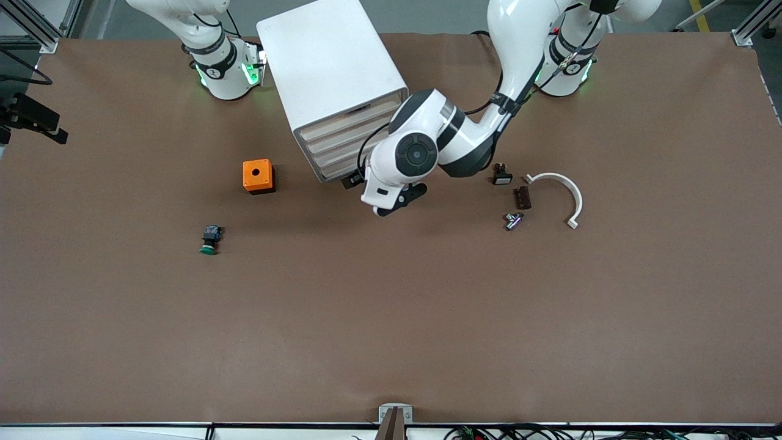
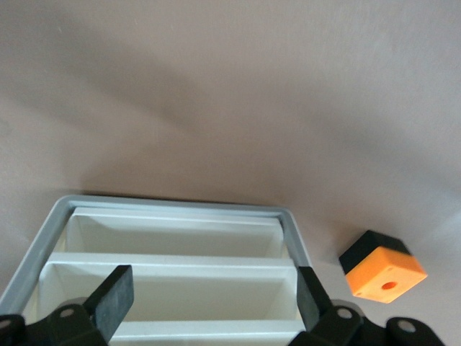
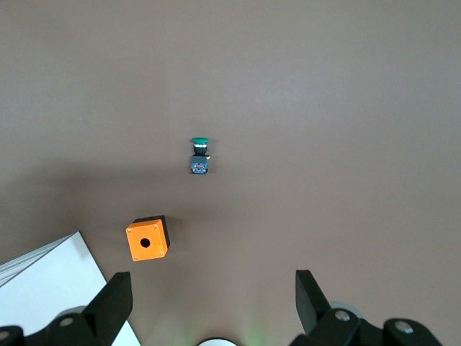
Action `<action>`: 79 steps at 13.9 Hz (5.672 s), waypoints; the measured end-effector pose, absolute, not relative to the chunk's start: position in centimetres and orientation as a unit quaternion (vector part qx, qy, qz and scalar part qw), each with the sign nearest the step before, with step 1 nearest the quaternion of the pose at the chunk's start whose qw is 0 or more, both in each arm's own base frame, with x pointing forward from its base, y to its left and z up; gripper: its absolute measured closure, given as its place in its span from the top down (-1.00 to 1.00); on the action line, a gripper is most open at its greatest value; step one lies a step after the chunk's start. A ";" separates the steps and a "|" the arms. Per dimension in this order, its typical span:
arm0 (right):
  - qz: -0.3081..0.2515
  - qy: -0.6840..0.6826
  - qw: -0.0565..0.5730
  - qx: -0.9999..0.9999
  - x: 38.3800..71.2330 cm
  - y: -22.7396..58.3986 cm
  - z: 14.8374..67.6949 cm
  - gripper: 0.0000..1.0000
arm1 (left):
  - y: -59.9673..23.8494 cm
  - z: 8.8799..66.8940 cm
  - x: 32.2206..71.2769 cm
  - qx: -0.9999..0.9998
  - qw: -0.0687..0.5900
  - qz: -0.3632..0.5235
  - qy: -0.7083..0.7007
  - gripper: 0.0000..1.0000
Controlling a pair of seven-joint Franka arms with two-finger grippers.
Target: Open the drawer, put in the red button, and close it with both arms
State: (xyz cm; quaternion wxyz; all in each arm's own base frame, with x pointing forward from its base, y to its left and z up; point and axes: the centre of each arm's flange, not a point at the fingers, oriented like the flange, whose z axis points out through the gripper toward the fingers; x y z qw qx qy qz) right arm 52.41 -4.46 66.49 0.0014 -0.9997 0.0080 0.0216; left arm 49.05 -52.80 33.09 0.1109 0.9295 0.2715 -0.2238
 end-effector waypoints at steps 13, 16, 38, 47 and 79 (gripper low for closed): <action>0.016 0.015 0.002 -1.000 50.9 -5.0 67.1 1.00 | -34.5 37.3 62.4 0.913 0.099 -0.133 0.373 1.00; 0.013 0.017 0.002 -1.000 50.9 -5.3 67.2 1.00 | -31.7 37.7 63.8 0.906 0.101 -0.125 0.391 1.00; 0.006 0.018 0.001 -1.000 51.0 -5.4 67.3 1.00 | -5.8 45.1 60.5 0.995 0.022 -0.100 0.020 1.00; 0.006 0.020 0.001 -1.000 51.0 -5.5 67.3 1.00 | -2.3 50.5 54.9 1.000 0.004 -0.020 -0.015 1.00; 0.006 0.020 0.001 -1.000 51.0 -5.5 67.3 1.00 | -3.1 62.5 57.3 1.000 0.007 0.022 -0.007 1.00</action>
